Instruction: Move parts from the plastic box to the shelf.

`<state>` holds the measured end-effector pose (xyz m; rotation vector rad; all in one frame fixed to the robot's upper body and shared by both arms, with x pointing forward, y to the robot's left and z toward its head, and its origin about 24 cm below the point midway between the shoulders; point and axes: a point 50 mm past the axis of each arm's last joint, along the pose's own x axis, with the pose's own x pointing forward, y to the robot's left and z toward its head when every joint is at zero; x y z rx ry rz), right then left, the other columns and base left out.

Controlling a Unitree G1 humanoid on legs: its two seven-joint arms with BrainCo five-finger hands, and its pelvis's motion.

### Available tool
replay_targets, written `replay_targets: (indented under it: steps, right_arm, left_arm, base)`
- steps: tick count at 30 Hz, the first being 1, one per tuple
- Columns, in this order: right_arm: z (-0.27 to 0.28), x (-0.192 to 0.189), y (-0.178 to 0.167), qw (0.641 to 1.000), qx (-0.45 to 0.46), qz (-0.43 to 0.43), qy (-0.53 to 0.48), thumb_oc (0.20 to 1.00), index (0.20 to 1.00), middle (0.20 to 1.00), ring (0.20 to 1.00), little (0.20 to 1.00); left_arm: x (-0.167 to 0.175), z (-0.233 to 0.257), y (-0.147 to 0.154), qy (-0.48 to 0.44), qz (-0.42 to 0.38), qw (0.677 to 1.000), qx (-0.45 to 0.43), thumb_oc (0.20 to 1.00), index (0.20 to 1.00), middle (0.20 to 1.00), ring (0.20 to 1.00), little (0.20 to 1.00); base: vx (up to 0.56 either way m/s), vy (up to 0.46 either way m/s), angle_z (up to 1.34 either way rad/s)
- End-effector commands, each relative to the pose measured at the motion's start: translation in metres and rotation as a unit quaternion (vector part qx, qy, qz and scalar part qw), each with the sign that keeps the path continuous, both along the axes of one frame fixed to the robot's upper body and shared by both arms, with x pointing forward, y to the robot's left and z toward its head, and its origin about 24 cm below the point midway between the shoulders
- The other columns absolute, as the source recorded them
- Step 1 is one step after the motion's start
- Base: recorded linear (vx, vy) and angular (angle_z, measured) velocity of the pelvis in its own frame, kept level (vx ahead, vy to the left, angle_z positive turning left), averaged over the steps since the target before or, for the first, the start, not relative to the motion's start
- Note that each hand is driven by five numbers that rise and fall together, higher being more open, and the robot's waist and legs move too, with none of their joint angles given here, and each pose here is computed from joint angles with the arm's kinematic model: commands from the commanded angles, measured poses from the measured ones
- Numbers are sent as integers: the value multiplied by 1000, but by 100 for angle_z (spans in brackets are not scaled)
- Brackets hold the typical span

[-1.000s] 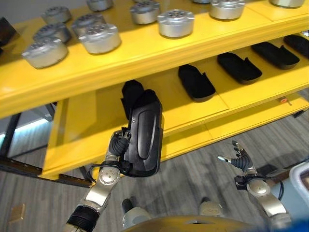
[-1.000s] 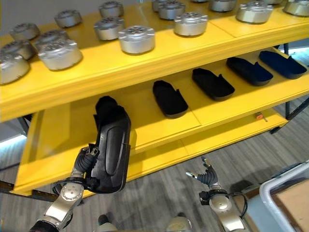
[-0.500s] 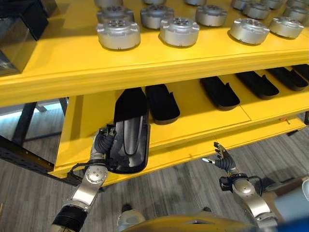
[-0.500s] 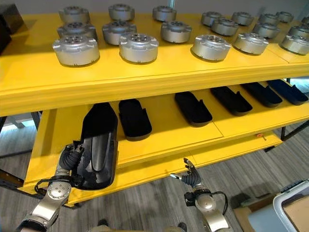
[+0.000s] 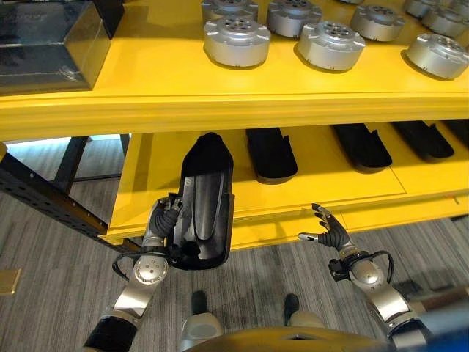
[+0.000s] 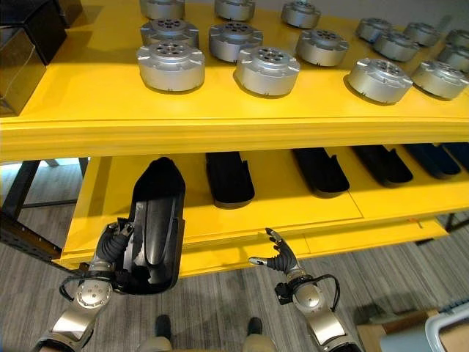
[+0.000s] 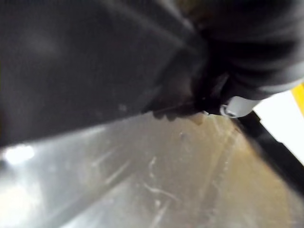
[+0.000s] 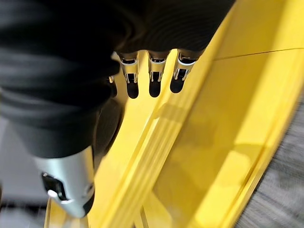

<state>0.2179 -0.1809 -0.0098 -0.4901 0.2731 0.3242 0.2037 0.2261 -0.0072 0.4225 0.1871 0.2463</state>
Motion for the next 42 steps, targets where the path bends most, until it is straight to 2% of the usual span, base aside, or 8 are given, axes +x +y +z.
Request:
replay_targets:
  steps: [1, 4, 6, 10, 14, 22, 34, 42]
  right_arm:
    - [28, 15, 21, 992, -10, 106, -68, 1000, 1000, 1000, 1000, 1000]
    - [36, 16, 31, 982, -27, 172, -72, 1000, 1000, 1000, 1000, 1000]
    - [37, 16, 34, 980, -26, 181, -73, 1000, 1000, 1000, 1000, 1000]
    - [36, 13, 35, 981, -31, 173, -78, 1000, 1000, 1000, 1000, 1000]
    - [47, 15, 24, 980, -15, 160, -119, 1000, 1000, 1000, 1000, 1000]
    - [63, 11, 8, 981, -4, 120, -153, 1000, 1000, 1000, 1000, 1000]
    - [57, 14, 2, 983, -29, 114, -141, 1000, 1000, 1000, 1000, 1000]
    - [54, 19, 0, 983, -49, 130, -122, 1000, 1000, 1000, 1000, 1000]
  left_arm:
    - [23, 38, 0, -100, 10, 995, -12, 200, 200, 200, 200, 200]
    - [18, 35, 2, -97, 17, 995, -13, 200, 200, 200, 200, 200]
    - [17, 34, 2, -96, 14, 995, -8, 200, 200, 200, 200, 200]
    - [25, 29, -6, -89, -14, 996, -20, 200, 200, 200, 200, 200]
    - [34, 28, -10, -82, -38, 996, 20, 200, 200, 200, 200, 200]
    - [37, 33, 14, -93, 15, 994, 64, 200, 200, 200, 200, 200]
    - [52, 39, 24, -96, 44, 985, 134, 200, 200, 200, 200, 200]
    - [69, 32, 33, -61, 86, 978, 179, 200, 200, 200, 200, 200]
  base:
    - [28, -196, 0]
    - [7, -225, 9]
    - [2, -175, 41]
    - [-69, -76, 93]
    - [17, 242, 38]
    - [59, 119, 3]
    - [6, 25, -6]
    - [-2, 38, -18]
